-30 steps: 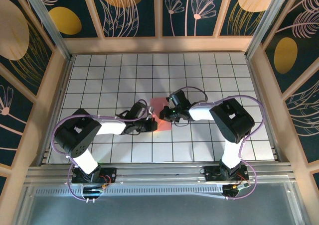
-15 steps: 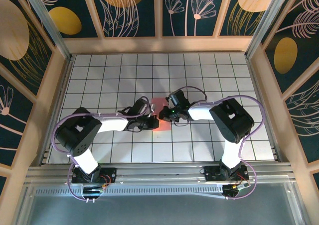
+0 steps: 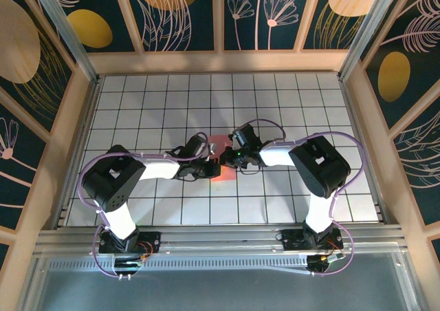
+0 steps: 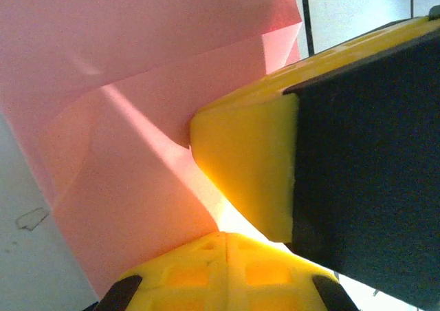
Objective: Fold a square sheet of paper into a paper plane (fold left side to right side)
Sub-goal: Fold the triangle a second time at the center of the table, then turn over the paper at the center of the table.
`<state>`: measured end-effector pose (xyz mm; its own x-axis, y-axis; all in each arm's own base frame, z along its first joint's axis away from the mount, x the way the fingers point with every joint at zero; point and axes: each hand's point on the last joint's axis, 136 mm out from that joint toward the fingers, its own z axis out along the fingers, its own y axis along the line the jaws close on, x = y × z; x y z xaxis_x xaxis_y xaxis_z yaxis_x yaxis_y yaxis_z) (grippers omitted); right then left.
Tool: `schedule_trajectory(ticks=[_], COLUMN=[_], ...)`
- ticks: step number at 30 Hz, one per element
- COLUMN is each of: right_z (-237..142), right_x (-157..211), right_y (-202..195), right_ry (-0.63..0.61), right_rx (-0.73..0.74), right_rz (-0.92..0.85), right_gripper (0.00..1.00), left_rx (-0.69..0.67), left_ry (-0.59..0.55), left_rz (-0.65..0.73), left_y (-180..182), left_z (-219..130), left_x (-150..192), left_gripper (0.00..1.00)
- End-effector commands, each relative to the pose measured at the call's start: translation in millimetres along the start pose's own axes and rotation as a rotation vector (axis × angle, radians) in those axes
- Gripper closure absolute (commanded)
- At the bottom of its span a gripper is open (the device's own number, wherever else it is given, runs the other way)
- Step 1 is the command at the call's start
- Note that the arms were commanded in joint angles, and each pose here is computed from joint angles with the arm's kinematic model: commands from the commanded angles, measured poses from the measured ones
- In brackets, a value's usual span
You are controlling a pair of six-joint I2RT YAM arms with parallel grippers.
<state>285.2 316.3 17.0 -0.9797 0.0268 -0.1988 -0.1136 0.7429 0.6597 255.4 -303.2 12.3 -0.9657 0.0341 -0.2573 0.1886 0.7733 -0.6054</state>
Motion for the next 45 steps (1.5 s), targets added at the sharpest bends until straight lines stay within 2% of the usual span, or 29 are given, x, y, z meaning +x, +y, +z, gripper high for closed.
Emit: schedule_trajectory(ticks=[1, 8, 22, 26, 31, 33, 37, 41, 45], right_z=[7.3, 7.7, 5.0, 2.9, -5.9, -12.6, -30.1, -55.2, -83.7], right_x=[23.2, 22.0, 21.6, 17.2, 2.6, -7.4, -27.9, -45.0, -56.0], right_y=[-42.6, -48.0, -49.1, -38.1, -9.1, 5.0, 29.5, 45.7, 35.5], right_ry=[0.067, 0.07, 0.066, 0.058, 0.022, -0.009, -0.083, -0.182, -0.296], right_rx=[0.153, 0.166, 0.157, 0.119, 0.035, 0.004, -0.037, -0.039, 0.032], right_rz=[0.042, 0.044, 0.046, 0.032, -0.005, -0.024, -0.064, -0.113, -0.137], right_gripper=[1.0, 1.0, 1.0, 1.0, 1.0, 1.0, 0.87, 0.67, 0.44], left_rx=[-0.07, -0.061, -0.07, -0.028, 0.015, 0.016, 0.002, -0.032, -0.002], left_ry=[0.081, 0.12, 0.122, 0.069, -0.052, -0.108, -0.218, -0.335, -0.415], left_rz=[-0.009, 0.004, 0.007, 0.011, 0.032, 0.035, -0.006, -0.074, -0.127], left_y=[28.6, 37.2, 47.9, 34.6, 7.9, 1.0, 4.2, 20.6, 28.2], left_z=[0.1, -5.6, -20.7, -29.6, -51.9, -63.7, -85.8, -107.8, -122.9], left_x=[31.3, 52.7, 72.7, 62.8, 30.8, 15.3, -12.3, -34.3, -47.9], left_gripper=[1.0, 1.0, 1.0, 1.0, 1.0, 0.95, 0.86, 0.67, 0.49])
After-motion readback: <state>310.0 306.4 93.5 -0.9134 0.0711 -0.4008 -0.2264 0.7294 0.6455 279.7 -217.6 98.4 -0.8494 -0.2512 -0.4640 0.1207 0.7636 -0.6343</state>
